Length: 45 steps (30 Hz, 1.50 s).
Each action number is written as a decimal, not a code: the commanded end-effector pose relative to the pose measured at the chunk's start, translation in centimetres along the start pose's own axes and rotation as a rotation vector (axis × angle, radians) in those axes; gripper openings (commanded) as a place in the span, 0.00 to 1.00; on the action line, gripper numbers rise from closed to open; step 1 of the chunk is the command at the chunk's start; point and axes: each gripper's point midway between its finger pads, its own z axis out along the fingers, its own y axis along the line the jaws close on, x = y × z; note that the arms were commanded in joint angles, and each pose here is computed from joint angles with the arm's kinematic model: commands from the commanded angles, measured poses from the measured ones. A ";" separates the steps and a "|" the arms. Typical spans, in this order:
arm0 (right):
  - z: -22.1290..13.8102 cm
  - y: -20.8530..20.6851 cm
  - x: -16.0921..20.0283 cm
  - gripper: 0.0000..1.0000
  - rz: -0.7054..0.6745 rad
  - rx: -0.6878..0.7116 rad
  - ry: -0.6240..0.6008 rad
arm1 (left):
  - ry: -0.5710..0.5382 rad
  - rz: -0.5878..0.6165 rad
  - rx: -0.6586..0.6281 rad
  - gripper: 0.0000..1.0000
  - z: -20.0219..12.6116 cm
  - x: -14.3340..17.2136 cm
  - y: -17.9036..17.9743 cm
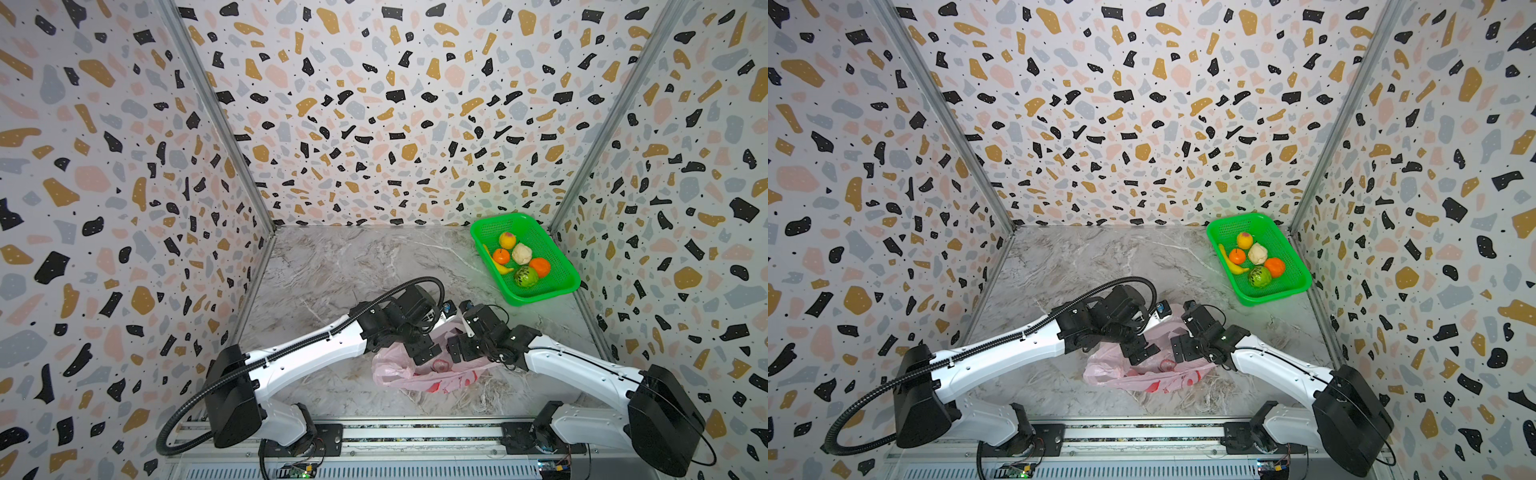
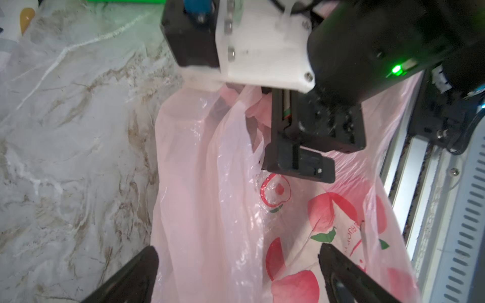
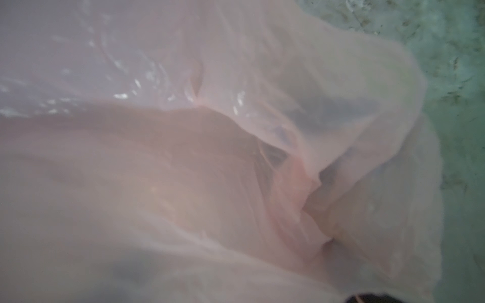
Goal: Untie the knot of the plastic bag and take out the fruit
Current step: Rotate the plastic bag at the center of the table.
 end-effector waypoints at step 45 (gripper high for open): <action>-6.2 10.1 -0.8 1.00 -0.045 -0.313 0.004 | -0.622 -0.479 -0.153 0.00 -7.7 -3.9 1.6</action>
